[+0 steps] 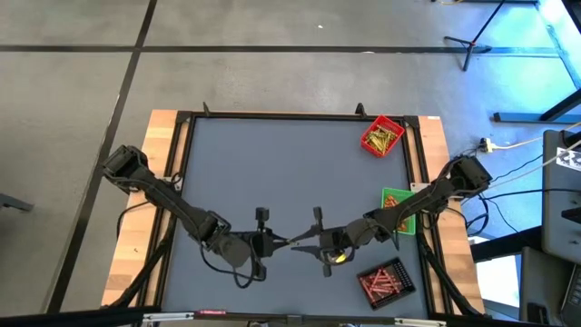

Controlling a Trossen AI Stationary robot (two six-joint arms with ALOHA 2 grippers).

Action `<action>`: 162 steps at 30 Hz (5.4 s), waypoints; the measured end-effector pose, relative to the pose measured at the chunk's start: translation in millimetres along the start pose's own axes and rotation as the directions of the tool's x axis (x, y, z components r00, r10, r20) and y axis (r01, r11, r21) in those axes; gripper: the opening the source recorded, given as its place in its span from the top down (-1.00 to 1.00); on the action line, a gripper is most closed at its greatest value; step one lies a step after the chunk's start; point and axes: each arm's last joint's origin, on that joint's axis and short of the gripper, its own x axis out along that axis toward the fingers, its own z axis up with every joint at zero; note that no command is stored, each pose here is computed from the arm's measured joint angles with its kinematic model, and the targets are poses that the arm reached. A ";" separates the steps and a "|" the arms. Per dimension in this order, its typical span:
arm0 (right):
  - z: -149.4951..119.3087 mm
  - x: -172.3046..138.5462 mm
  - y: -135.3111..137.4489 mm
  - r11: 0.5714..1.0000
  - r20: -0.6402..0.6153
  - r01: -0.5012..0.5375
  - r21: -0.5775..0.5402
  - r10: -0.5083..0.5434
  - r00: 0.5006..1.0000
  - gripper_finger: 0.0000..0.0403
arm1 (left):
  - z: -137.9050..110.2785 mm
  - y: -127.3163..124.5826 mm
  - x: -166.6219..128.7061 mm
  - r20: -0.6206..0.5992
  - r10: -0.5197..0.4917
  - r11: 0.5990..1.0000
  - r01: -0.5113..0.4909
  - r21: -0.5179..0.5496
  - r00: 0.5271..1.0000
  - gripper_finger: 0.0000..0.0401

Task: Sort crayons
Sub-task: Put the green crayon into the red bin, then put the red crayon into the black bin

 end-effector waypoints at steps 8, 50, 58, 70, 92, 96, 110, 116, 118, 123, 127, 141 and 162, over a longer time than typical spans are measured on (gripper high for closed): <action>-2.8 1.4 -6.7 1.000 -0.026 0.030 -0.006 -0.030 0.999 0.88 | 0.1 0.4 0.7 0.002 -0.014 1.000 0.014 0.025 1.000 0.96; -24.1 -131.2 -195.5 0.557 -0.756 0.706 -0.437 -0.653 0.047 0.88 | -4.4 -11.0 -12.0 -0.039 -0.038 0.993 0.042 0.106 0.999 0.61; -55.0 -151.3 -240.7 0.451 -0.791 0.760 -0.469 -0.597 -0.134 0.89 | -4.5 -11.1 -12.0 -0.039 -0.042 0.995 0.045 0.091 0.998 0.61; -112.0 -178.2 -256.0 0.368 -0.822 0.820 -0.439 -0.533 -0.200 0.83 | -4.5 -11.0 -11.9 -0.039 -0.041 0.998 0.043 0.050 0.998 0.61; -66.4 -120.7 -178.1 0.617 -0.767 0.764 -0.188 -0.578 0.277 0.02 | -6.4 -3.5 4.0 -0.062 -0.255 0.966 0.253 -0.045 0.965 0.47; -48.2 -99.7 -145.9 0.698 -0.674 0.708 -0.109 -0.575 0.463 0.02 | -9.8 -3.2 15.0 -0.064 -0.340 0.940 0.336 -0.065 0.938 0.26; -2.9 -79.4 -50.6 0.896 -0.408 0.442 0.052 -0.384 0.828 0.02 | 12.4 -44.3 -37.0 -0.207 -0.370 0.929 0.359 -0.093 0.906 0.14; 0.5 -75.5 -29.7 0.921 -0.360 0.382 0.078 -0.331 0.872 0.02 | 21.8 -68.0 -74.3 -0.271 -0.399 0.911 0.344 -0.229 0.876 0.15; -1.7 -73.8 -23.6 0.928 -0.363 0.366 0.072 -0.317 0.876 0.02 | 17.6 -80.9 -82.8 -0.304 -0.419 0.901 0.351 -0.256 0.856 0.15; -5.3 -68.9 -11.0 0.939 -0.352 0.336 0.078 -0.289 0.890 0.02 | -2.7 -123.6 -93.0 -0.398 -0.492 0.862 0.367 -0.350 0.774 0.15; -5.0 -68.1 -9.4 0.945 -0.348 0.302 0.125 -0.243 0.905 0.02 | -22.5 -154.0 -94.8 -0.506 -0.502 0.855 0.314 -0.412 0.701 0.15; -5.6 -68.1 -9.2 0.941 -0.353 0.300 0.154 -0.231 0.907 0.02 | -68.9 -188.4 -78.6 -0.779 -0.414 0.895 0.055 -0.443 0.472 0.15; -6.4 -68.4 -9.3 0.942 -0.359 0.301 0.152 -0.231 0.904 0.02 | -90.4 -178.7 -64.8 -0.818 -0.414 0.898 0.028 -0.440 0.399 0.71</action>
